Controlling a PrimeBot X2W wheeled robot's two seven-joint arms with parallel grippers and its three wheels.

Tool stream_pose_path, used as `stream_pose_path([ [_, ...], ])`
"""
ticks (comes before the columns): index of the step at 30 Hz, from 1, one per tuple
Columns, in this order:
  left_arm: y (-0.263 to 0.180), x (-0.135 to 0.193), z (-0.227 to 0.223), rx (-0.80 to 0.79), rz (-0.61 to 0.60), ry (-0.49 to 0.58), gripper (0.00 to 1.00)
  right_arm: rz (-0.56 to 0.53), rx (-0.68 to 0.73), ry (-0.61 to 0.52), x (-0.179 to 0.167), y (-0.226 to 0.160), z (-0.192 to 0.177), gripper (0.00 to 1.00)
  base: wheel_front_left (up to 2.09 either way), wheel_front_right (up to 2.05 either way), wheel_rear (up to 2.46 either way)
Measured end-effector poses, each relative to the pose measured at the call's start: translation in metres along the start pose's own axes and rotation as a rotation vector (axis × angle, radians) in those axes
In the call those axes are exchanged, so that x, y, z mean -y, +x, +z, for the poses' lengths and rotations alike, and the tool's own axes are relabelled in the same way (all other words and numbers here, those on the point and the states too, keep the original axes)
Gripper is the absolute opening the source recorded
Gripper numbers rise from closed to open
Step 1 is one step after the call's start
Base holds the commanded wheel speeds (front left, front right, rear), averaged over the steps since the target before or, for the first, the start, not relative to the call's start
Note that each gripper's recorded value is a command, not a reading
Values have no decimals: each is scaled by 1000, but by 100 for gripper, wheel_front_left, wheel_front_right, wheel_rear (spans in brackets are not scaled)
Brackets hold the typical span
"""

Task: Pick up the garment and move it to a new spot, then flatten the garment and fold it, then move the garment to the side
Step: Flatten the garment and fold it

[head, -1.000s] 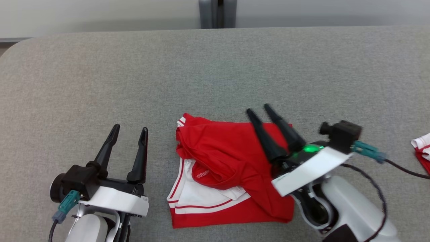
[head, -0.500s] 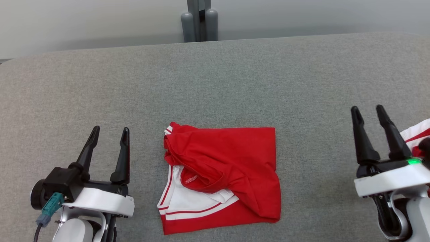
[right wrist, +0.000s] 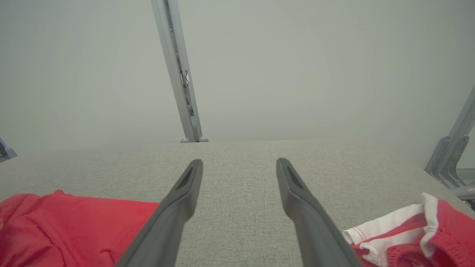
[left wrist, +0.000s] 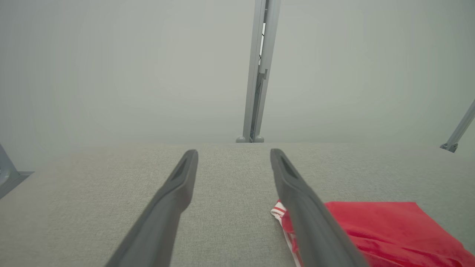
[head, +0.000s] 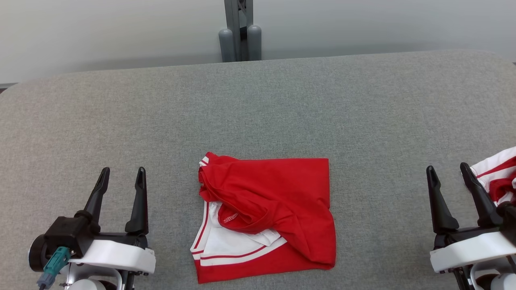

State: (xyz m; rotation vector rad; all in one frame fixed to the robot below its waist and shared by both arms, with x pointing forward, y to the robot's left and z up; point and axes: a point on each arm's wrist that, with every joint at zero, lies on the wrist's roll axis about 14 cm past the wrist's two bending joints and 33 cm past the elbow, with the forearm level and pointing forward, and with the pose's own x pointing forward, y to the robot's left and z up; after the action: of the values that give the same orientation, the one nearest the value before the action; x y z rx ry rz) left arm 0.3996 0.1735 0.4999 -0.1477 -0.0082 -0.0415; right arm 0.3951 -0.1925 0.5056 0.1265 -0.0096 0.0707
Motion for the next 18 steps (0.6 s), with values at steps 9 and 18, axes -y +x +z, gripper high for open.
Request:
stream_pose_path([
  [9,-2,1,4,2,-1,5,100,17,-12,1,-7,2,-3,100,0,0,0],
  [18,-5,-4,5,3,25,1,100,161,-96,0,-48,20,-23,0,0,0,0],
])
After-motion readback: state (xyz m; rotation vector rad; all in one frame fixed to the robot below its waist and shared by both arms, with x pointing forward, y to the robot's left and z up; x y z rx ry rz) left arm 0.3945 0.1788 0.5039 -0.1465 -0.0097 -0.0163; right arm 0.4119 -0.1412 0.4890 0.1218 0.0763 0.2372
